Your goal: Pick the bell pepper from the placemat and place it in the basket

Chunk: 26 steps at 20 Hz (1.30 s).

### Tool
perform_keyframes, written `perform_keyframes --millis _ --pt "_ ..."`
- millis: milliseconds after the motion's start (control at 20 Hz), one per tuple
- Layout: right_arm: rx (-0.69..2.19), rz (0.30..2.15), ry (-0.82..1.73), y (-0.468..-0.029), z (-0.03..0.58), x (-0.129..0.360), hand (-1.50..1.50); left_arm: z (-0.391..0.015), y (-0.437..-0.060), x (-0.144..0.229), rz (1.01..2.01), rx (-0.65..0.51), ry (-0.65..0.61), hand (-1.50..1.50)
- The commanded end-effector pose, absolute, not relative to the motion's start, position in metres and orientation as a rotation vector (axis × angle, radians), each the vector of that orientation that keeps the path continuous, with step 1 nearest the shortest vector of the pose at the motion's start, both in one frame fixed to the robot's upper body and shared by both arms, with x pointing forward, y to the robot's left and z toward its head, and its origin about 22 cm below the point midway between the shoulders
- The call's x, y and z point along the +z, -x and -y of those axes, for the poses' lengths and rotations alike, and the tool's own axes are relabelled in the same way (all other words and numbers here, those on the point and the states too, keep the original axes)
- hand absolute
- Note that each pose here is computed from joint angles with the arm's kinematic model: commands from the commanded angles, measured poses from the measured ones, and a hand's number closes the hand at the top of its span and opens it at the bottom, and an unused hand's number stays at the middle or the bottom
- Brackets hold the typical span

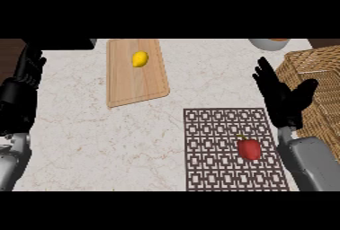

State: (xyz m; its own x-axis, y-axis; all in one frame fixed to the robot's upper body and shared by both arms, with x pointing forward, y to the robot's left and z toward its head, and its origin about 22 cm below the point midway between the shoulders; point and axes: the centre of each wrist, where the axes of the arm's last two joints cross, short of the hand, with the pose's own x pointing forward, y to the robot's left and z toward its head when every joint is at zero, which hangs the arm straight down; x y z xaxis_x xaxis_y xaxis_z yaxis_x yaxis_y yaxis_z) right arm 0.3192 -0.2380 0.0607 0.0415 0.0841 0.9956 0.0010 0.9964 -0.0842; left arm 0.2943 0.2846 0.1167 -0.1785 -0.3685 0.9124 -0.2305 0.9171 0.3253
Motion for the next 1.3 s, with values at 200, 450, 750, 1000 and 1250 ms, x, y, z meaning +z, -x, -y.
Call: perform_keyframes --millis 200,450,750,1000,1250 --pt "0.398 1.979 -0.342 -0.34 0.246 0.145 1.5 -0.294 -0.289 0.072 1.533 -0.071 -0.313 0.0" --pt "1.242 2.069 -0.307 -0.309 0.202 0.157 -1.5 -0.287 -0.283 0.049 1.402 -0.092 -0.215 0.0" --pt "1.16 2.266 -0.224 -0.241 0.154 0.077 -1.5 -0.313 -0.282 0.051 1.386 -0.063 -0.209 0.0" --pt "1.271 1.989 0.001 -0.225 0.154 0.123 -1.5 -0.317 -0.274 0.033 1.376 -0.07 -0.194 0.0" --pt "1.487 1.86 0.515 -0.229 0.163 0.165 -1.5 -0.322 -0.287 0.039 1.348 -0.043 -0.235 0.0"
